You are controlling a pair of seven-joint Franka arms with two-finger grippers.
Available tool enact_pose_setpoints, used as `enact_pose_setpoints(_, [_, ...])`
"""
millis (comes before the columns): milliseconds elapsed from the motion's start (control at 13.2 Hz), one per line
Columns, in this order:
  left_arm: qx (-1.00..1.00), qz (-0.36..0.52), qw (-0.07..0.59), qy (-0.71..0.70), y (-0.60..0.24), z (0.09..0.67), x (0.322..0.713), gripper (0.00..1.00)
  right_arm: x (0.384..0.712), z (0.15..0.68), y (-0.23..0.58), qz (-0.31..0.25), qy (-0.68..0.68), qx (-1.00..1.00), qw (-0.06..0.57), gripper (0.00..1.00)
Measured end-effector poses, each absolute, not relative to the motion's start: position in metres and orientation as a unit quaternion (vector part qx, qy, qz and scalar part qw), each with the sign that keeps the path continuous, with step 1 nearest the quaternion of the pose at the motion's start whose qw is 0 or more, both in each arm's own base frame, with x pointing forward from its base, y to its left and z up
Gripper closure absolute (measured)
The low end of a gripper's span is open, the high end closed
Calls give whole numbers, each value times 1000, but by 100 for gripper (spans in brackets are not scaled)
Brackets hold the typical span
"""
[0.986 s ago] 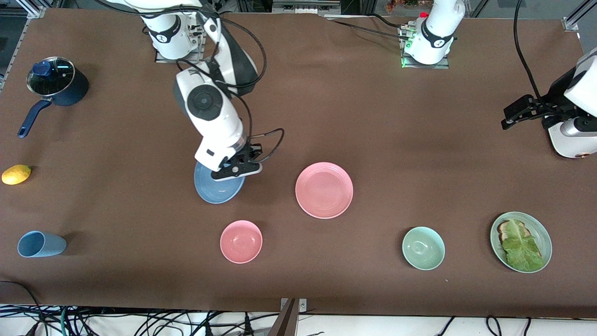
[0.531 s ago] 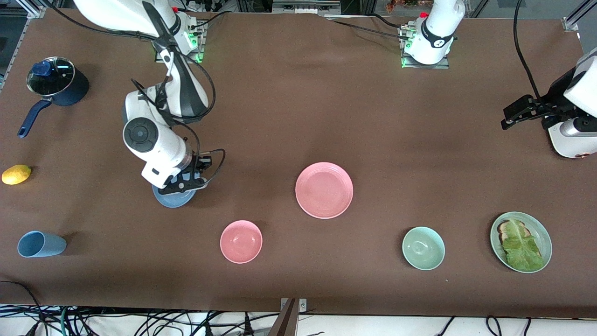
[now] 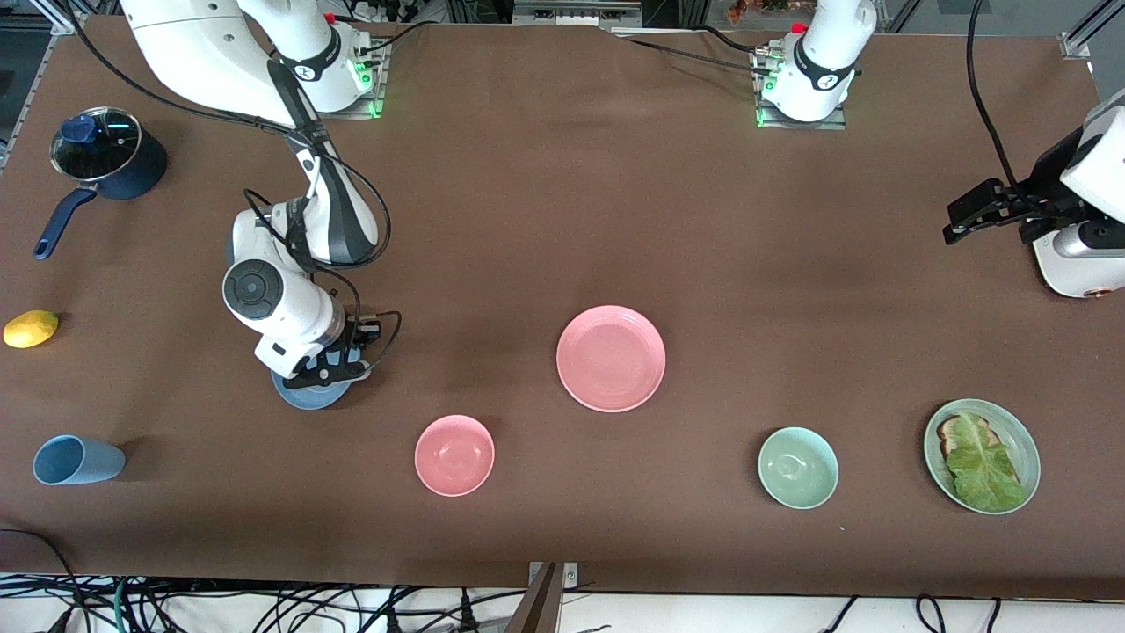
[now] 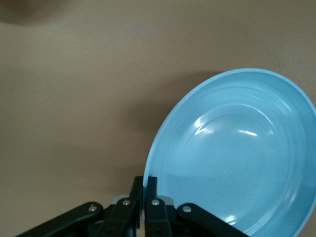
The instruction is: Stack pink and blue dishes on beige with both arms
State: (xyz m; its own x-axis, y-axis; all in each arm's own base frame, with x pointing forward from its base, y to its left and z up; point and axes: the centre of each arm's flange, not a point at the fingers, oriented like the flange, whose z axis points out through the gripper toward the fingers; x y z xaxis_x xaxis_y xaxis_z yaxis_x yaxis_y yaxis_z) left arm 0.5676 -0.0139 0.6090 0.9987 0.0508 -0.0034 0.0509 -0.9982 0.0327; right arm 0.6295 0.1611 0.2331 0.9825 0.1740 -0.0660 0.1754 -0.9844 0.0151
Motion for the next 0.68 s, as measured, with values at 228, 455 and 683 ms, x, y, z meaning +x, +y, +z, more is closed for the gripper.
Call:
enact_pose_setpoints(228, [1000, -1, 16, 25, -14, 609, 568, 0, 633, 214, 157, -28, 83, 996, 12, 80])
enact_pose_setpoints(455, [1000, -2, 16, 25, -14, 609, 568, 0, 645, 224, 159, -8, 83, 996, 9, 49])
enact_pose_setpoints(683, [1000, -2, 16, 25, -14, 609, 568, 0, 660, 298, 164, 19, 83, 996, -1, 15])
